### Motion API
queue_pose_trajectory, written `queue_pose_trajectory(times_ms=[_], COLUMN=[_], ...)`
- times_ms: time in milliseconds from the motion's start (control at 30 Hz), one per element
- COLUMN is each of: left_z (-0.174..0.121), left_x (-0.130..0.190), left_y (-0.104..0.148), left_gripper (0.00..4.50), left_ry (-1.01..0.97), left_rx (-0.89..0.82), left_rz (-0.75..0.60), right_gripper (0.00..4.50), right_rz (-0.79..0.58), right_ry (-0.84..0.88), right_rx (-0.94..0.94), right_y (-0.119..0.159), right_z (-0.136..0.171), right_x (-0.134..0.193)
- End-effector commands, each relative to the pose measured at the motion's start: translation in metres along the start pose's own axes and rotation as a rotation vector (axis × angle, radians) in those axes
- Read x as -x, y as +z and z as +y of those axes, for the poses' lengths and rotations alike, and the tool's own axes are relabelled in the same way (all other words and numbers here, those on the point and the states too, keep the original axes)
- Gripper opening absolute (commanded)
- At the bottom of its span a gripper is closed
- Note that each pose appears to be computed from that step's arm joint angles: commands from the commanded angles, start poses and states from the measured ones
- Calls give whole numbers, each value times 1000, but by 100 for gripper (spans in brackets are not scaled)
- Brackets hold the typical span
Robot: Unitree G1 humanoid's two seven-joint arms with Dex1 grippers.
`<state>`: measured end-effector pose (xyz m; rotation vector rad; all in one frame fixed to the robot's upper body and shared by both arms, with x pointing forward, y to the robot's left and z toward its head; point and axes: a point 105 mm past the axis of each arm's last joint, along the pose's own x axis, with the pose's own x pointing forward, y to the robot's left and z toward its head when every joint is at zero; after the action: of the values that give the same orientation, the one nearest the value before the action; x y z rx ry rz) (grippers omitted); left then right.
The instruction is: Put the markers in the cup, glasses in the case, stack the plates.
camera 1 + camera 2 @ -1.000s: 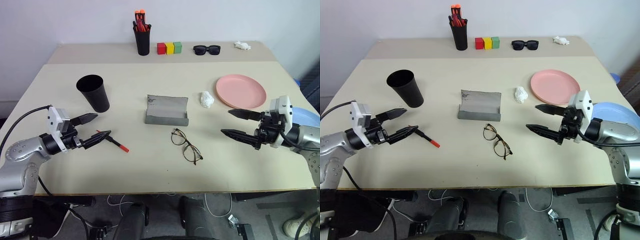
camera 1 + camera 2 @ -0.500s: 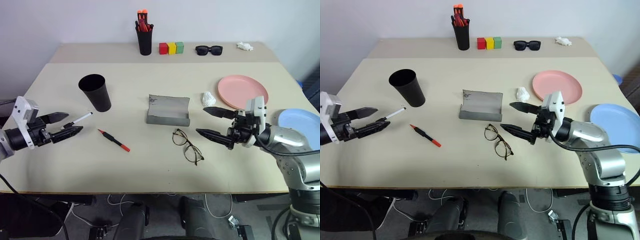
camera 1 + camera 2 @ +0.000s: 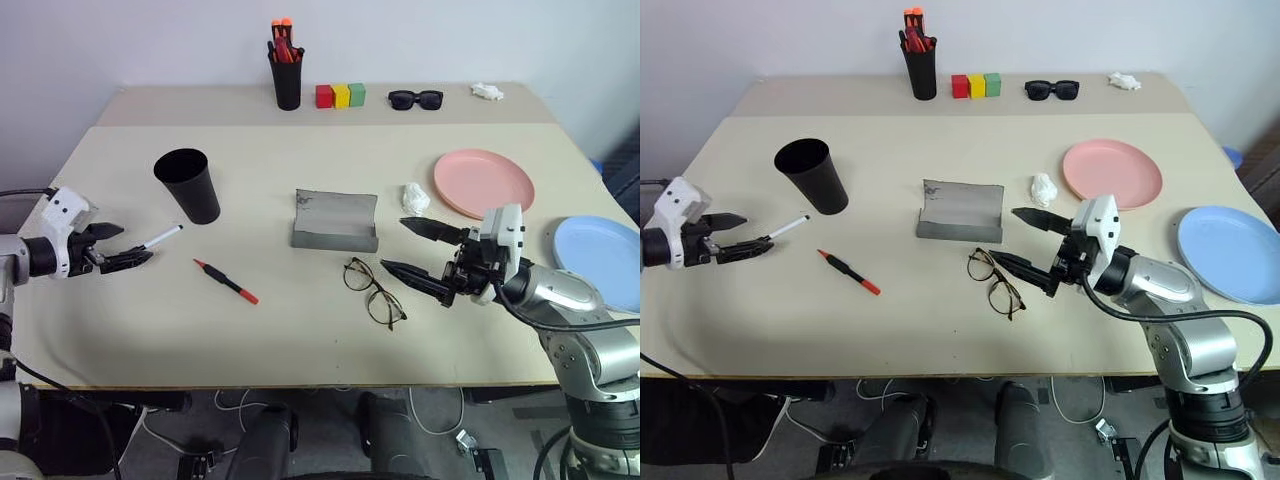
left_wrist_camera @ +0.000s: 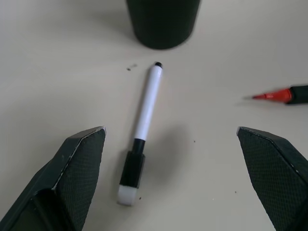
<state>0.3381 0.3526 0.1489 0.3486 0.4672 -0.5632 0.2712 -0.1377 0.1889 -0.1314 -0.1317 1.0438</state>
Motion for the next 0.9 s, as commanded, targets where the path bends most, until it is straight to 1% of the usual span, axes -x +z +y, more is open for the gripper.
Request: queue_pose_trajectory(times_ms=[33, 100, 367, 433, 467, 600, 700, 767, 900], left_z=[11, 10, -1, -3, -2, -4, -1, 2, 4], left_x=[-3, -9, -19, -21, -23, -24, -18, -12, -2], left_y=[-10, -18, -39, -42, -42, -35, -33, -32, -24], left_gripper=[450, 450, 450, 397, 362, 163, 7, 2, 2], left_ry=[57, 58, -3, -11, -3, -23, -25, -23, -36], left_rx=[-15, -20, 57, 56, 57, 27, 28, 17, 30], left_rz=[81, 119, 181, 187, 182, 167, 178, 190, 150], right_gripper=[399, 399, 399, 405, 405, 405, 405, 405, 405], right_rz=[-33, -22, 0, 0, 1, 5, 8, 6, 3], right_ry=[5, 0, -24, -28, -29, -37, -41, -43, -39], right_rx=[56, 58, 74, 76, 78, 80, 80, 79, 77], right_y=[18, 18, 21, 22, 22, 22, 20, 19, 19], right_z=[5, 5, 3, 3, 3, 2, 1, 0, 0], right_x=[2, 5, 10, 10, 10, 9, 8, 7, 5])
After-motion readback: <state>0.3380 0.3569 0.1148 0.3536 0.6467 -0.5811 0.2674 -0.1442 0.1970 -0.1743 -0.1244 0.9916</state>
